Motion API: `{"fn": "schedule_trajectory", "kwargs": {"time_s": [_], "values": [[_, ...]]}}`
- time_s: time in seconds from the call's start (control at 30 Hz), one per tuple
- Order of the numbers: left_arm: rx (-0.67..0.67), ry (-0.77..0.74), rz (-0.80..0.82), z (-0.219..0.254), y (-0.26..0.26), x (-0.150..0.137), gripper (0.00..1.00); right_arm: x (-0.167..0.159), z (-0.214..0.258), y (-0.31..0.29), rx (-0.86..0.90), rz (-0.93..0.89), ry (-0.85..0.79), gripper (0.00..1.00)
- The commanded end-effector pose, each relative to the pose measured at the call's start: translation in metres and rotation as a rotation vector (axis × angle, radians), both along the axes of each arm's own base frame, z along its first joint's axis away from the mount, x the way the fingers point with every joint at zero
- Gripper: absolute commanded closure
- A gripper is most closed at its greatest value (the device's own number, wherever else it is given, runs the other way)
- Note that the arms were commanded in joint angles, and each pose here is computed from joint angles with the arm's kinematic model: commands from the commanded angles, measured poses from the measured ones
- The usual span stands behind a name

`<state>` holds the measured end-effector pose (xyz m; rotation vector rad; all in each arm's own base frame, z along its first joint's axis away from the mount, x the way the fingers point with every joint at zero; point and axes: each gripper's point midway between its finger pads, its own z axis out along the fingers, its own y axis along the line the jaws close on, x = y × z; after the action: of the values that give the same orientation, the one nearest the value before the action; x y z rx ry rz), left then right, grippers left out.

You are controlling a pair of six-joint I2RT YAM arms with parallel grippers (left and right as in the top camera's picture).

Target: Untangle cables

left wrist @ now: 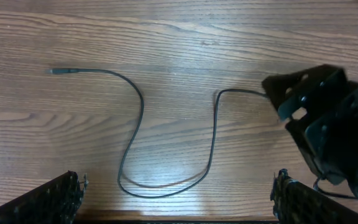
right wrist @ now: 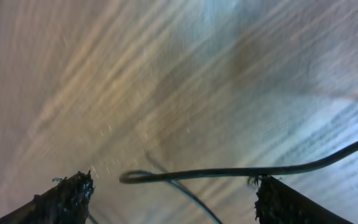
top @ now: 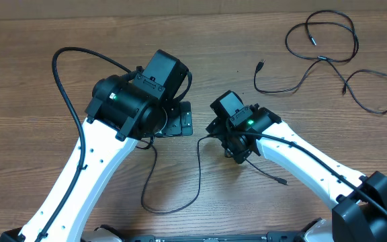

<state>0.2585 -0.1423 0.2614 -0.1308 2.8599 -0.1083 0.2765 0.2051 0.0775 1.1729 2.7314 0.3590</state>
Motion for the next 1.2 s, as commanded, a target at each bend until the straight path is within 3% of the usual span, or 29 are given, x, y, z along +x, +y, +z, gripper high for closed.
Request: {"fn": "schedule_trajectory", "kwargs": {"time_s": [0.0,0.3,0.8,0.93,1.17], "values": [[-0.011,-0.042,0.023,0.012,0.004,0.001,0.0,0.009,-0.007,-0.012,-0.07,-0.077,-0.034,0.15],[-0.01,-0.043,0.023,0.012,0.004,0.001,0.0,0.003,-0.022,-0.011,-0.082,-0.069,0.021,0.19],[-0.008,-0.043,0.024,0.012,0.005,0.001,0.0,-0.021,-0.019,0.023,0.112,-0.012,0.177,0.18],[-0.008,-0.044,0.024,0.012,0.005,0.002,0.0,-0.016,-0.008,0.024,0.123,-0.005,0.146,0.13],[-0.008,-0.045,0.024,0.012,0.005,0.002,0.01,-0.008,-0.013,0.012,0.051,-0.031,0.093,0.14]]}}
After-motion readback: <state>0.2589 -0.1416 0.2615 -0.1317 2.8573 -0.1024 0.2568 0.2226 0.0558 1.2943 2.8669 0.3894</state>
